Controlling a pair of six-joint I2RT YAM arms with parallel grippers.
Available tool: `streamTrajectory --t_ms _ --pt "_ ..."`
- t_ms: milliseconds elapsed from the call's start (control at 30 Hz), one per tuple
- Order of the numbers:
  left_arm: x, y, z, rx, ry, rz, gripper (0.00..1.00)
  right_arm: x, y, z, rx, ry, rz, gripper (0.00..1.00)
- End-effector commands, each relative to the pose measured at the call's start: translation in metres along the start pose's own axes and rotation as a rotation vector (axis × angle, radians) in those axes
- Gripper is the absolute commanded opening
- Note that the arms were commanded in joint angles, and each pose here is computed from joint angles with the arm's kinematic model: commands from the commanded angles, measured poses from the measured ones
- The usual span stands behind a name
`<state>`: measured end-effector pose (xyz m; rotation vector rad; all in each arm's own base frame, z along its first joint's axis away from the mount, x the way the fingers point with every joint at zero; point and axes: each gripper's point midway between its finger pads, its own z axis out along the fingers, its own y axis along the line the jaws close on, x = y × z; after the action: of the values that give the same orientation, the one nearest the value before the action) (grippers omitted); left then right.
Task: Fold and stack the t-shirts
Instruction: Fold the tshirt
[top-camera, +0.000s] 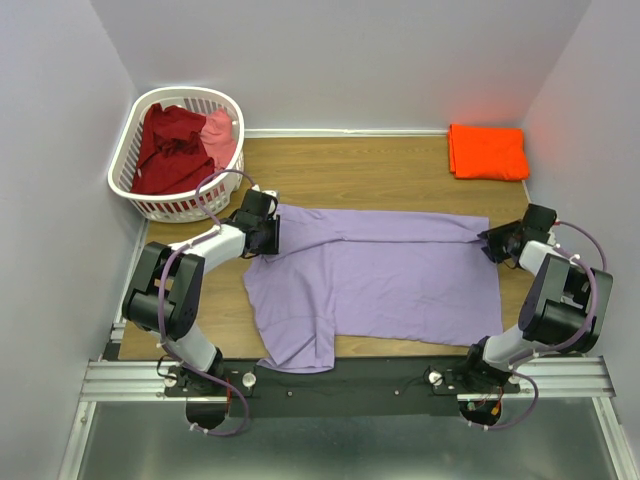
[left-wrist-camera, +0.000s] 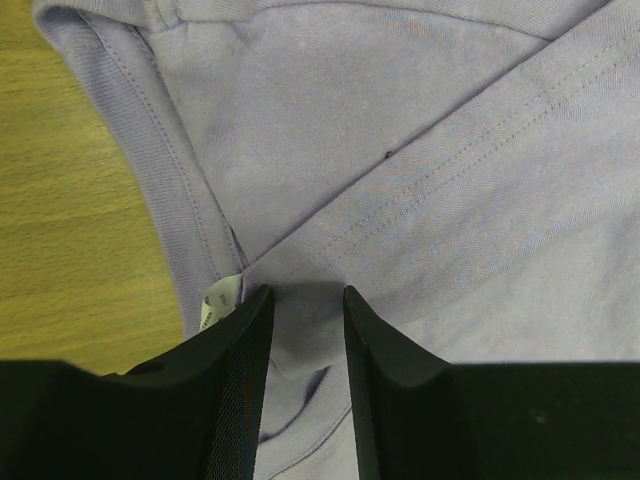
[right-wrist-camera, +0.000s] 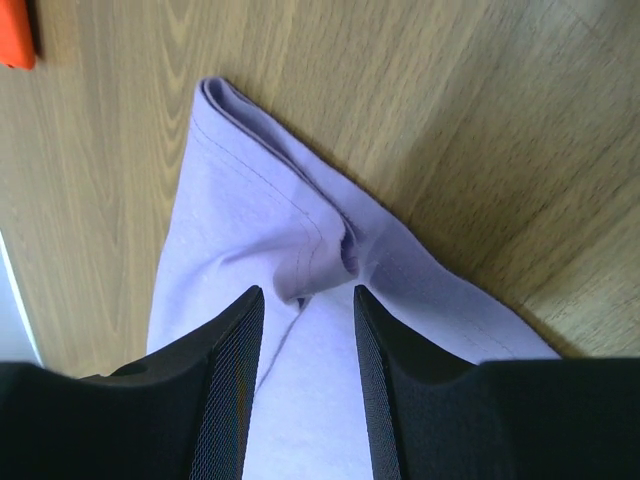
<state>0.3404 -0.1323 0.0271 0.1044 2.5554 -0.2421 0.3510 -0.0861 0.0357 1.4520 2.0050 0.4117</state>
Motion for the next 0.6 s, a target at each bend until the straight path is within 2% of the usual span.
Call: streamTrajectory --t_ms 0,200,400,567 --pt "-0.002 0.006 0.002 -0.037 -0.001 0.018 0.41 -0.006 -0.005 0.004 -0.005 -0.016 0.047 0.48" --pt "0.001 0.008 0.003 -0.048 0.012 0.019 0.41 -0.019 -0.004 0.009 -0.032 -0.048 0.070 0.44" --pt "0.003 0.011 0.003 -0.061 0.017 0.017 0.41 -0.018 -0.012 0.014 -0.025 -0.042 0.088 0.30" --pt "0.006 0.014 0.003 -0.080 0.026 0.016 0.34 -0.030 -0.008 0.006 -0.046 -0.074 0.076 0.07"
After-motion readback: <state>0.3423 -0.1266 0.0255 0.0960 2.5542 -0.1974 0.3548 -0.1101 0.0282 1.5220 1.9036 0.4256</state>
